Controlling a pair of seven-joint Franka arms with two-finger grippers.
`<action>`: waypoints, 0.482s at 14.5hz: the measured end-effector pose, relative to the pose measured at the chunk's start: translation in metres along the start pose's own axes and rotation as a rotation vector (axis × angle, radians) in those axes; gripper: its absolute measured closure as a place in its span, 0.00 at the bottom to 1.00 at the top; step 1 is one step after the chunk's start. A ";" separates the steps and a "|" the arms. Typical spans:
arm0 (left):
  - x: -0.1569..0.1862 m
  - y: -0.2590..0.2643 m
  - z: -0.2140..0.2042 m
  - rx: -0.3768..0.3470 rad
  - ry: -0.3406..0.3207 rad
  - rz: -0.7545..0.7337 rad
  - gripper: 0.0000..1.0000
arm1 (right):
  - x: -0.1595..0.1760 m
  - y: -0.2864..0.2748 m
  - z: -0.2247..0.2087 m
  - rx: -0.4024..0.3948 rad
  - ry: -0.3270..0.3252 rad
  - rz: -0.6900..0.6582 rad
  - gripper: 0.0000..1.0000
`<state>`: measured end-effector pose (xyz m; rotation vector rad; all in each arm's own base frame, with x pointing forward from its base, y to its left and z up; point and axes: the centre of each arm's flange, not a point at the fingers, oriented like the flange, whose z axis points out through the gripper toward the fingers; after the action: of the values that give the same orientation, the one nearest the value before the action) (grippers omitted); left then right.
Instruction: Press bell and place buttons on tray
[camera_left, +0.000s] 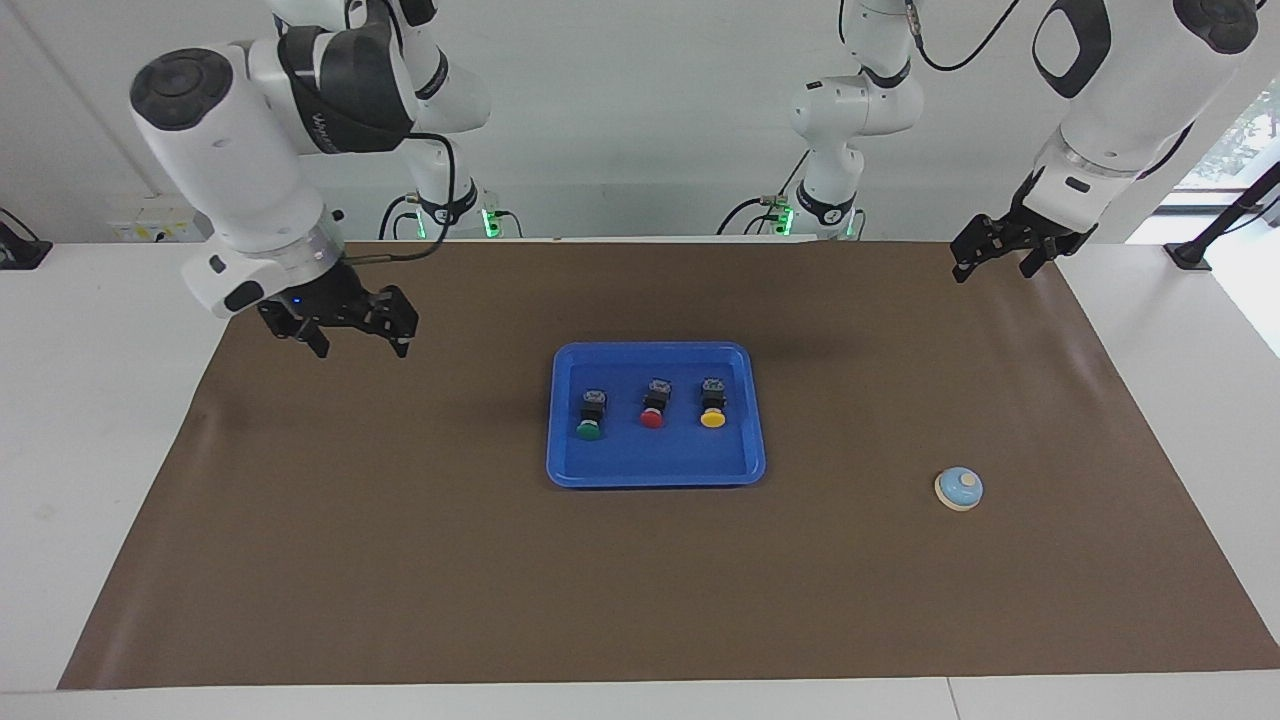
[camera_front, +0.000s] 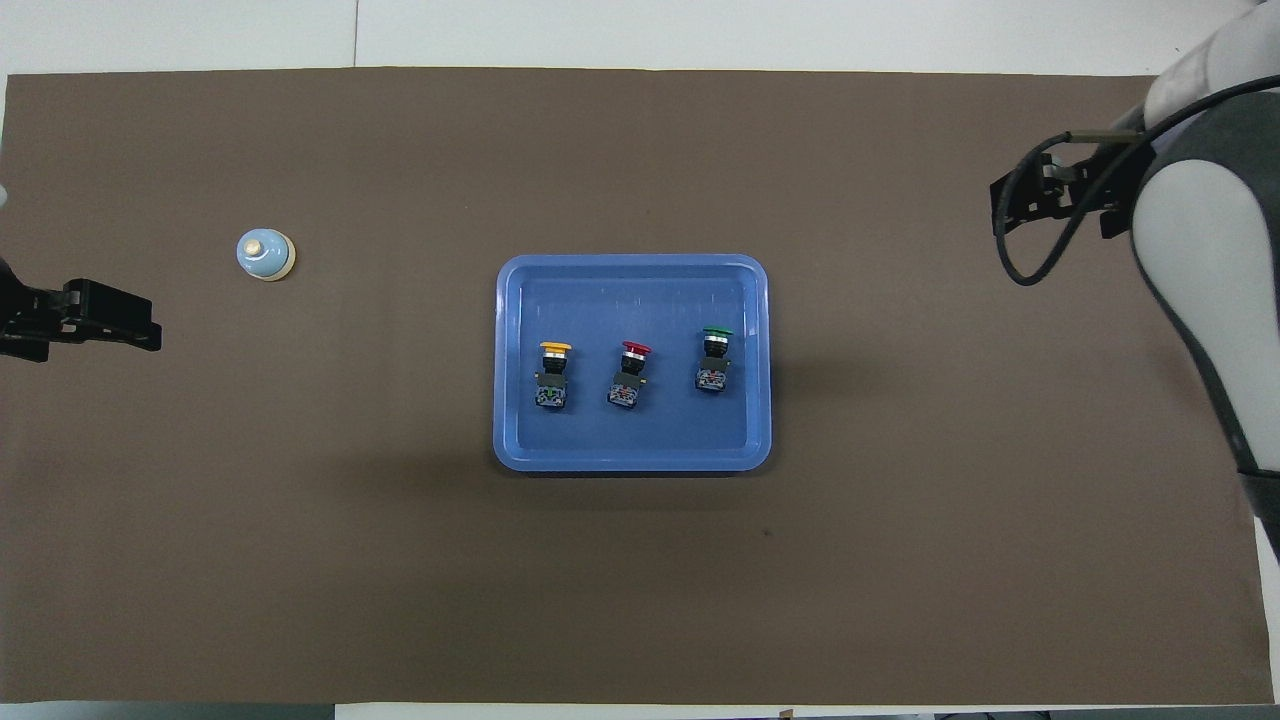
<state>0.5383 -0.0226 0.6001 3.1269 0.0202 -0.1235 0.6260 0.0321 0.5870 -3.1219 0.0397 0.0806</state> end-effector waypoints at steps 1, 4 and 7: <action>0.000 0.000 0.000 0.000 0.000 0.000 0.00 | -0.005 0.011 -0.006 0.000 -0.008 -0.003 0.00; 0.000 0.000 0.000 0.000 0.000 0.000 0.00 | -0.028 0.030 -0.022 0.000 -0.031 0.014 0.00; 0.000 0.000 0.000 0.000 0.000 0.000 0.00 | -0.063 0.033 -0.033 -0.001 -0.045 0.019 0.00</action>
<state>0.5383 -0.0226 0.6001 3.1269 0.0202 -0.1235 0.5637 0.0004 0.6230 -3.1201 0.0689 0.1505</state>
